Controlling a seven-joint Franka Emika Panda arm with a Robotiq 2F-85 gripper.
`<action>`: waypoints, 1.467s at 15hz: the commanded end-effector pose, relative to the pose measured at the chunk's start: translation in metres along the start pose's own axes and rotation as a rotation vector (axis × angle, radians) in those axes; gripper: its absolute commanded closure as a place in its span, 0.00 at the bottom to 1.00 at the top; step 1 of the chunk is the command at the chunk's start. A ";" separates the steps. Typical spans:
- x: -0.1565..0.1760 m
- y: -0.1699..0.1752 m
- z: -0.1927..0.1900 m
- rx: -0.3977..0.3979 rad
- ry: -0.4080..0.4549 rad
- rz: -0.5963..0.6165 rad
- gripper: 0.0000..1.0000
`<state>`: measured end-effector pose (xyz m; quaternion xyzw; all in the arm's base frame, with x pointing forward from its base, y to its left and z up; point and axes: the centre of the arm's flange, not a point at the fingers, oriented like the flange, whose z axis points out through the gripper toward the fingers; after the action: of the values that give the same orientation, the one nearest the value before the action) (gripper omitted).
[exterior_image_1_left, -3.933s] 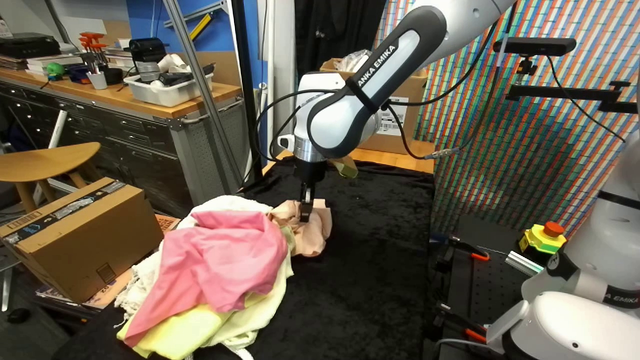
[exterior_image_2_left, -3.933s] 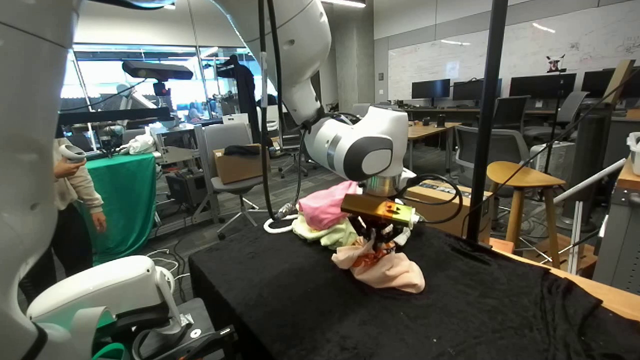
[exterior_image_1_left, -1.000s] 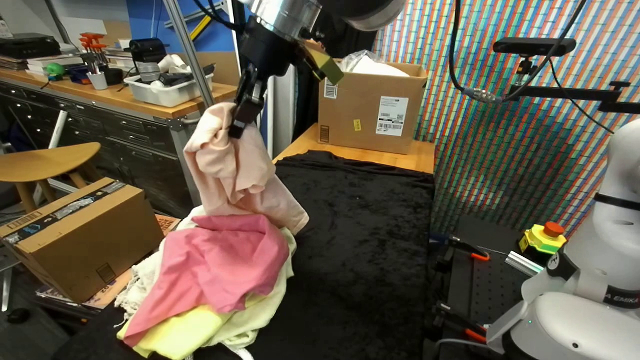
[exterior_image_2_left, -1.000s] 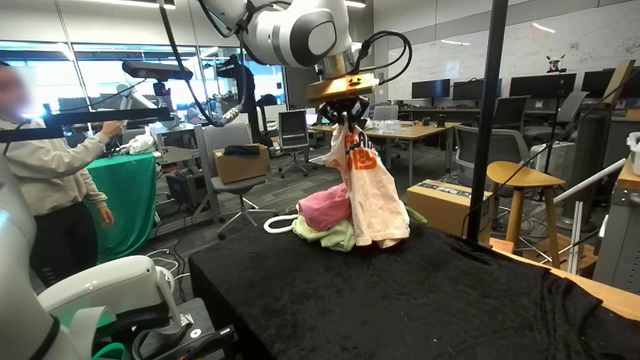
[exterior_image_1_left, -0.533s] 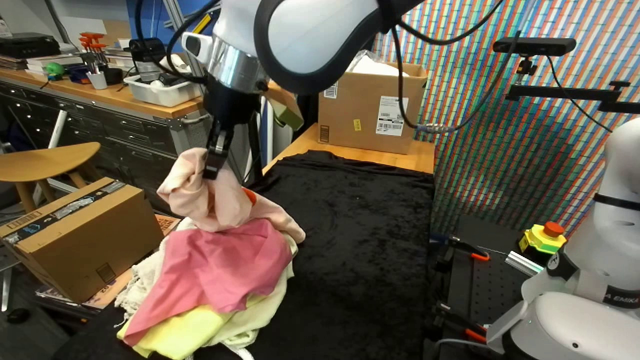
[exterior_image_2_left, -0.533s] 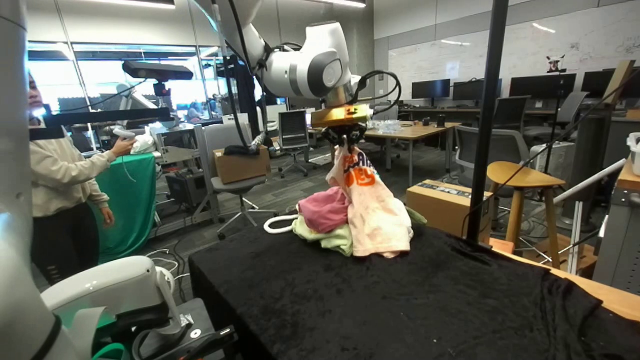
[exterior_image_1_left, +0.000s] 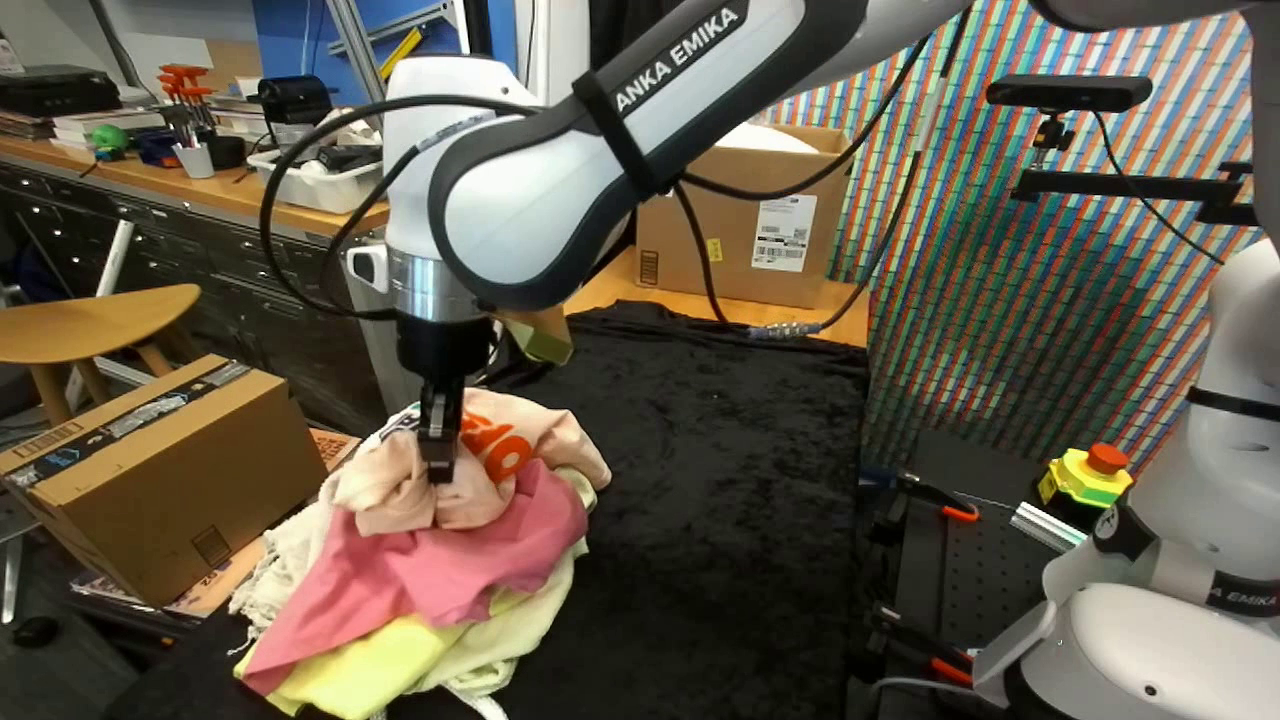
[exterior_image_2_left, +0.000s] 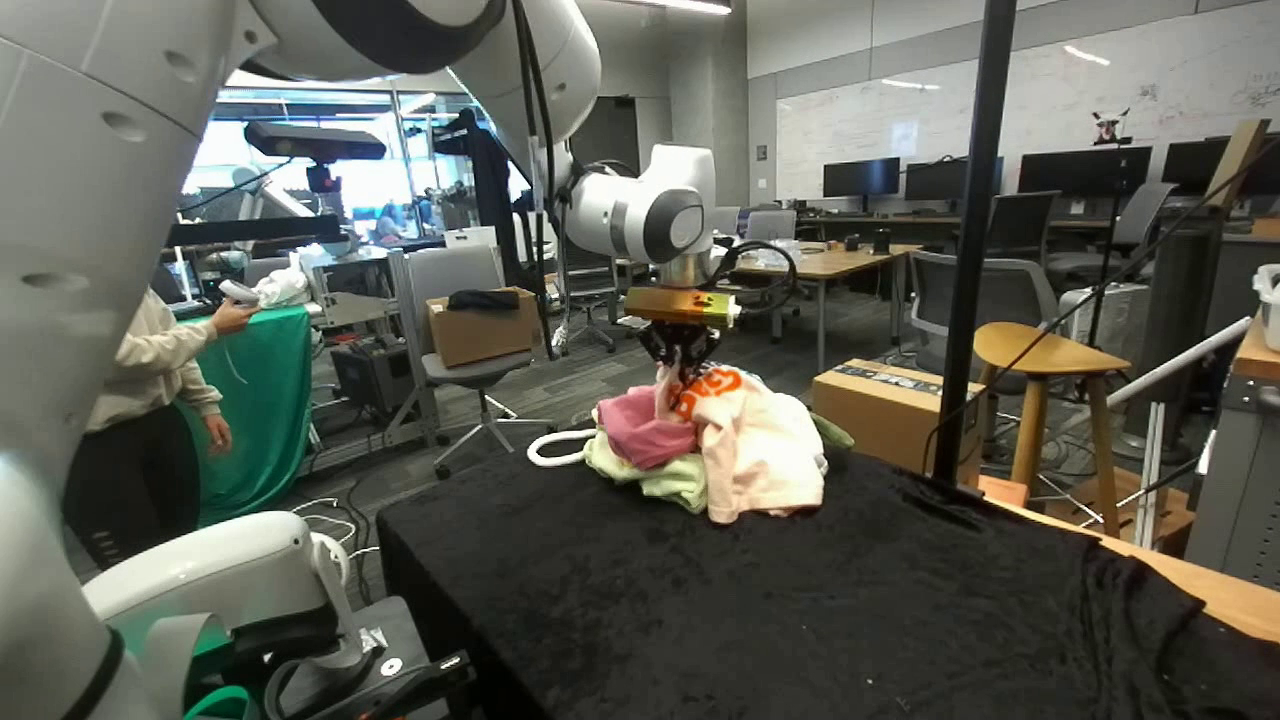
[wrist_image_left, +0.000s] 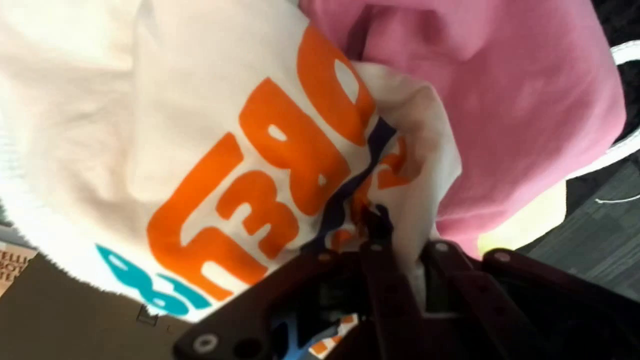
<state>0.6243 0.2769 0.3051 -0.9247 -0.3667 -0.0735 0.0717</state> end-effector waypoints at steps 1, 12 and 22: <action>0.016 -0.011 0.032 0.034 -0.051 0.007 0.99; 0.011 -0.011 0.036 0.069 -0.106 0.010 0.63; 0.016 -0.009 -0.112 0.079 -0.087 -0.015 0.00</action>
<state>0.6198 0.2884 0.3756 -0.9196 -0.3827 -0.0187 0.0863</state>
